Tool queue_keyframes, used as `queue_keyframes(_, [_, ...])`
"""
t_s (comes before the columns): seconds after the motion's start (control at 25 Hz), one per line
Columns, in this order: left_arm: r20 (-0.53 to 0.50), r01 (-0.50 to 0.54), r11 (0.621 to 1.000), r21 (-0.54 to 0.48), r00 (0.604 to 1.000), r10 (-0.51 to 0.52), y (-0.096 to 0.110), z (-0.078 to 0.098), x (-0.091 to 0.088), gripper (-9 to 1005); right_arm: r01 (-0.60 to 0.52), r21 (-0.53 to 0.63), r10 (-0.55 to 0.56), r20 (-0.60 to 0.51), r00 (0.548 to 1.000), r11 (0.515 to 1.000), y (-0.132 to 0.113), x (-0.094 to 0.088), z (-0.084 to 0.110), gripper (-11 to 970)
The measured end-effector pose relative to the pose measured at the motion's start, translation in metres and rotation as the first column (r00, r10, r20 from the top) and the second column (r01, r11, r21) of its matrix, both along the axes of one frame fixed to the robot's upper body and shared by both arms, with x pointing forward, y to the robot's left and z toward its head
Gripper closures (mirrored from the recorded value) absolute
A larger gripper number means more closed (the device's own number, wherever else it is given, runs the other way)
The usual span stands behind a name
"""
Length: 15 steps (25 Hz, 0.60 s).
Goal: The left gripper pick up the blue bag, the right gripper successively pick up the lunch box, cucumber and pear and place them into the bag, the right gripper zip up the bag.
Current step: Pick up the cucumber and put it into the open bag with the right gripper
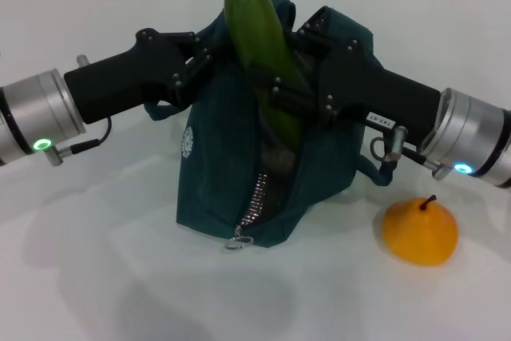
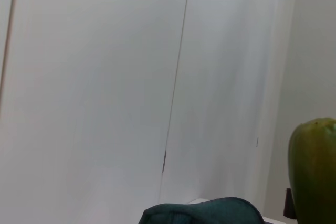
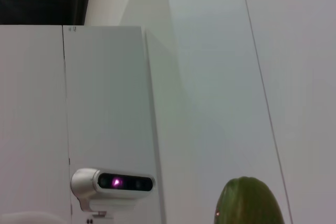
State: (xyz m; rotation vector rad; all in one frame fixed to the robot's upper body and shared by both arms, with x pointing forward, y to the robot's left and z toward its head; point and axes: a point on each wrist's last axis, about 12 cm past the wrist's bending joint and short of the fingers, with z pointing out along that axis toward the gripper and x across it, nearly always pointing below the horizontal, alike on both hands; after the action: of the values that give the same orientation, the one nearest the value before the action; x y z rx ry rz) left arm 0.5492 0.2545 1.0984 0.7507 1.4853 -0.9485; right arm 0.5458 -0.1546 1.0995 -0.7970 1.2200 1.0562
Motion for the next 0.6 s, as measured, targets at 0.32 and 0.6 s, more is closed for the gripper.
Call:
queue_keyframes(0.32, [0.002,-0.001,1.0,0.001,1.0,0.001,0.0002,0.0006,0.0007,961,0.009,-0.025,-0.008,0.031,0.999,1.0,0.0006,0.0004,-0.0013,354])
queue_keyframes(0.6, [0.008,0.0,1.0,0.002,1.0,0.0,-0.0002,0.0025,0.0028,961,0.007,-0.025,-0.005,0.046,0.999,1.0,-0.0014,-0.0029,-0.0027,356])
